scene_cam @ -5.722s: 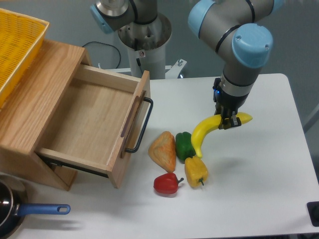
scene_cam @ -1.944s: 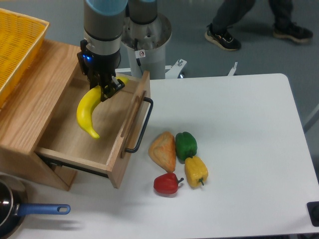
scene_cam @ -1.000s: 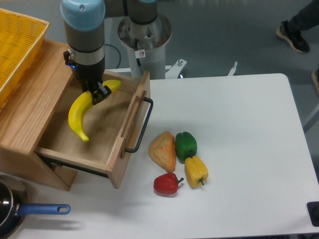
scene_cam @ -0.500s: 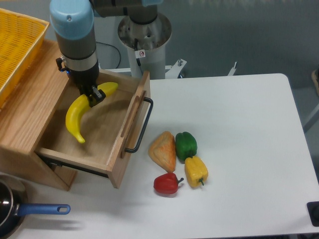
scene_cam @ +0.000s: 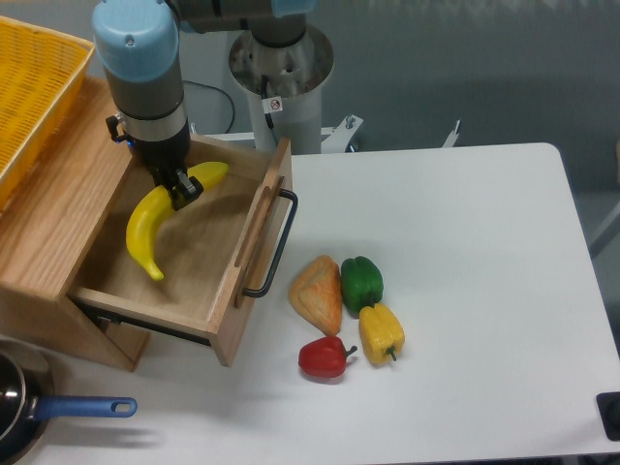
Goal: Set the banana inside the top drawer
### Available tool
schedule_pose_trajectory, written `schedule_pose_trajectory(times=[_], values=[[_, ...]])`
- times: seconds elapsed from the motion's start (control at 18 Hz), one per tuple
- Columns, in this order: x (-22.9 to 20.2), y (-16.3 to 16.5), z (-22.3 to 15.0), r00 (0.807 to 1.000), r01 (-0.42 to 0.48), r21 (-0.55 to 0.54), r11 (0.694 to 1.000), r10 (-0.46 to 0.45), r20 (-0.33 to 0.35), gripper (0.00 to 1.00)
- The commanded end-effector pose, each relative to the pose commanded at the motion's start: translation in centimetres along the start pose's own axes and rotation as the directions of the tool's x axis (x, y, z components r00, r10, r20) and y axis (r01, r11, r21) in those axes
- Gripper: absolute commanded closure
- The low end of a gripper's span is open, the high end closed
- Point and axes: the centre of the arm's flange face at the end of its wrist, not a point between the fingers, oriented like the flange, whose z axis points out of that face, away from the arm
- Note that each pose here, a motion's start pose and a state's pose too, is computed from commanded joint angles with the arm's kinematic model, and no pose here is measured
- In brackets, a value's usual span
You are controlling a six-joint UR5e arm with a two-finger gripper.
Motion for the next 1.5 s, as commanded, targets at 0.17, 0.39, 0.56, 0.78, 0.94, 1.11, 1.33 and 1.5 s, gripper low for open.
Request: schedule_pose_trajectory(times=[0.17,0.39,0.56,0.78,0.94,1.11,1.33,1.5], values=[[0.0,0.0,0.0,1.000,-0.003,-0.001,1.000,0.003,0.001,0.70],[-0.4,0.1,1.1,1.000,-0.003,-0.024,1.000,0.002,-0.007,0.69],[-0.2,0.1,0.9,1.000,-0.004,-0.021,1.000,0.004,-0.006,0.69],[-0.2,0.0,1.0,1.000,-0.005,-0.020,1.000,0.004,-0.004,0.68],[0.1,-0.5,1.1,1.000,-0.016,-0.016,1.000,0.016,0.004,0.66],[0.1,-0.6,1.1,1.000,-0.021,-0.014,1.000,0.021,0.006,0.56],[0.1,-0.6,1.1,0.999,-0.041,-0.014,0.999,0.041,0.006,0.38],[0.0,-0.7,1.4,0.999,-0.051,-0.017,0.999,0.051,0.002,0.32]])
